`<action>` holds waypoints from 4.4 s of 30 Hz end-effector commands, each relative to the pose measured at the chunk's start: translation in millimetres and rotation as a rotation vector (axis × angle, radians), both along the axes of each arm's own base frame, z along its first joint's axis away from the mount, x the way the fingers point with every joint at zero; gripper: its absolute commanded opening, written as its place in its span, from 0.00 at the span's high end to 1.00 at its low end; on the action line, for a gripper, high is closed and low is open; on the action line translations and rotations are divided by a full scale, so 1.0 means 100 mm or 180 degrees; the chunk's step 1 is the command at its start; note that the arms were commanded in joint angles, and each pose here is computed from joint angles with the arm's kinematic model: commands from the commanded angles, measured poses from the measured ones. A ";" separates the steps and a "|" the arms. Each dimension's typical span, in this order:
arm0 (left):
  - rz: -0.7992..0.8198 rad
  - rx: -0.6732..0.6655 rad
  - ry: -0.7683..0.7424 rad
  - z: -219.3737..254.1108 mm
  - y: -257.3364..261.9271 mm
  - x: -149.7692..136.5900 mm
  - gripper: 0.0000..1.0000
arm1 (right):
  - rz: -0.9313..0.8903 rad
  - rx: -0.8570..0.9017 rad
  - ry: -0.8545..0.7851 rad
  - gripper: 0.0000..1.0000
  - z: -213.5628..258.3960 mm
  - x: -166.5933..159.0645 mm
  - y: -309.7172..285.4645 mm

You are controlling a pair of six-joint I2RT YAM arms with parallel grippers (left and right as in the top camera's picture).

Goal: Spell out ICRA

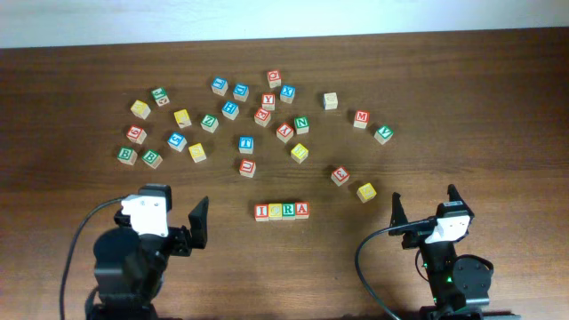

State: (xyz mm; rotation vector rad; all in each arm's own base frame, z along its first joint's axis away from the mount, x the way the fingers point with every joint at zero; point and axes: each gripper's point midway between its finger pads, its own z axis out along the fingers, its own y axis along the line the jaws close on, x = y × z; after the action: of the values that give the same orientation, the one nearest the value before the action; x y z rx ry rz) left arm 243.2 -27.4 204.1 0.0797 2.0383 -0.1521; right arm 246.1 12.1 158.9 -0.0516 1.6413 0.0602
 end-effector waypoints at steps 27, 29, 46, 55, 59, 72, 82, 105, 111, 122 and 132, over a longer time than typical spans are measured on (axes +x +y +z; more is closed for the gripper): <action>0.0664 -0.0148 -0.1252 -0.46 0.35 0.03 0.01 | -0.0012 0.0004 0.0004 0.02 -0.02 0.00 -0.01; 0.0654 -0.0155 -0.1233 -0.47 0.34 0.03 0.01 | -0.0012 0.0004 0.0005 0.02 -0.02 0.00 -0.01; 0.0419 0.0132 -0.1230 -0.49 0.26 0.03 0.01 | -0.0012 0.0004 0.0005 0.02 -0.02 0.00 -0.01; 0.0419 0.0130 -0.1242 -0.48 0.26 0.03 0.01 | -0.0012 0.0004 0.0005 0.02 -0.02 0.00 -0.01; 0.0419 0.0130 -0.1242 -0.48 0.26 0.03 0.01 | -0.0012 0.0004 0.0005 0.02 -0.02 0.00 -0.01; 0.0418 0.0130 -0.1242 -0.48 0.26 0.03 0.01 | -0.0012 0.0004 0.0004 0.02 -0.02 0.00 -0.01; 0.0418 0.0130 -0.1242 -0.48 0.26 0.03 0.01 | -0.0034 0.0003 0.0005 0.02 -0.02 0.00 -0.02; 0.0418 0.0130 -0.1242 -0.48 0.26 0.03 0.01 | -0.0014 0.0004 0.0003 0.02 -0.02 0.00 -0.01; 0.0418 0.0130 -0.1242 -0.48 0.26 0.03 0.01 | -0.0014 0.0004 0.0004 0.02 -0.02 0.00 -0.01; 0.0418 0.0130 -0.1242 -0.48 0.26 0.03 0.01 | -0.0014 0.0004 0.0003 0.02 -0.02 0.00 -0.01; 0.0419 0.0130 -0.1242 -0.48 0.26 0.03 0.01 | -0.0014 0.0004 0.0003 0.02 -0.02 0.00 -0.01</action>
State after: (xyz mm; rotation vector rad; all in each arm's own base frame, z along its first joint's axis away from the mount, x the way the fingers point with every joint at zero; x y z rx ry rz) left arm 246.1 -0.9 157.0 -0.0177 1.6525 -0.0162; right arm 246.1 12.1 158.9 -0.0516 1.6413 0.0602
